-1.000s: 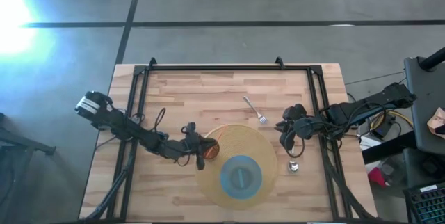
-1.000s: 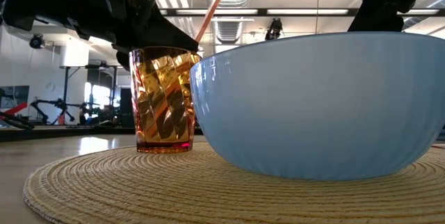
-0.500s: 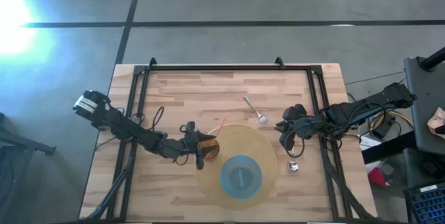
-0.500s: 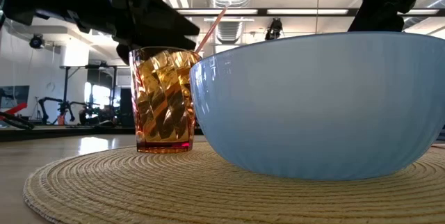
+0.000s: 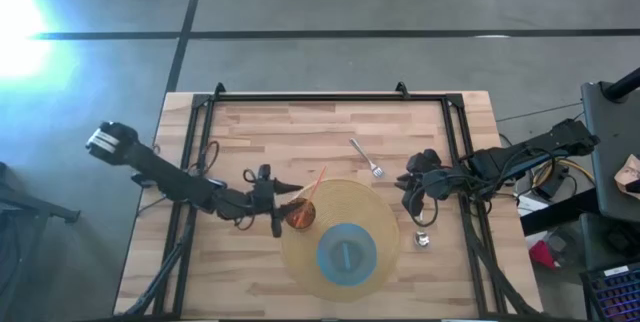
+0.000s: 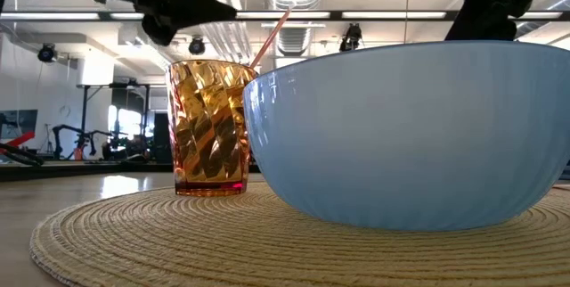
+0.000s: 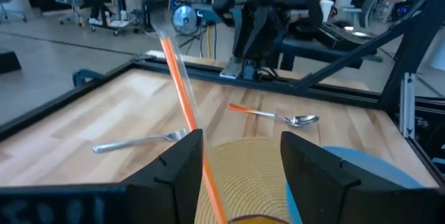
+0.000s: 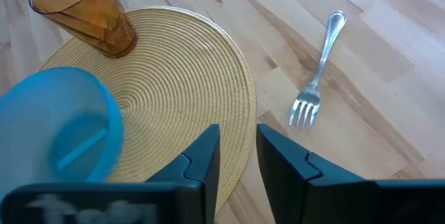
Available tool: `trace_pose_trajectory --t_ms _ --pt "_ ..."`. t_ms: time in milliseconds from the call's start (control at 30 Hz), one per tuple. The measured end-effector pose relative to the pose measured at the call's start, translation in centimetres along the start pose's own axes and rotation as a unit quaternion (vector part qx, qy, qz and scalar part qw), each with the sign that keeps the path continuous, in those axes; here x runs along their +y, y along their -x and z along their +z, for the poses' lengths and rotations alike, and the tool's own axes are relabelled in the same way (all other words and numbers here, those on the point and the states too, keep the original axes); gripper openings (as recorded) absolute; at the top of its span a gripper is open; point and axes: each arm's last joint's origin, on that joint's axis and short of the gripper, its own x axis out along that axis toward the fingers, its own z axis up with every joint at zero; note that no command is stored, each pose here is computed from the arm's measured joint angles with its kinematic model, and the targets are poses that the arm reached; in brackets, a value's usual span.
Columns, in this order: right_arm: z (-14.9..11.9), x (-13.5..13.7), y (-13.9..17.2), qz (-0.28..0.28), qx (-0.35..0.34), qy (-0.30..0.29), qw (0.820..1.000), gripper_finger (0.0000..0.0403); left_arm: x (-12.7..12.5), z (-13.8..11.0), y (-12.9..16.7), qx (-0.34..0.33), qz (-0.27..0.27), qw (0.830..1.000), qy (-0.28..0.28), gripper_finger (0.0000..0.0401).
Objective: Pick & Place Utensil
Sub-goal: Put the silver fork into the blue bowl
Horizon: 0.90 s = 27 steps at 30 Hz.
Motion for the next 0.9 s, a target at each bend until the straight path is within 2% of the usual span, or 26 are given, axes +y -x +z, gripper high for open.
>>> trace_pose_trajectory --t_ms 267,567,733,900 --pt "1.8 -0.7 0.3 -0.042 -0.047 -0.002 0.998 0.0136 1.3 2.2 2.2 0.001 0.002 1.0 -0.018 0.0183" --pt "5.7 -3.5 0.7 -0.105 -0.086 -0.052 0.989 0.0144 2.8 3.0 4.3 0.034 0.011 0.999 -0.009 0.0183" --pt "6.0 -5.2 0.0 -0.093 -0.051 -0.088 0.99 0.0144 3.3 3.3 5.1 0.041 0.013 0.999 -0.015 0.0183" --pt "5.6 -5.4 -1.8 -0.098 -0.012 -0.102 0.99 0.0144 3.7 3.5 5.6 0.045 0.013 0.999 -0.017 0.0182"
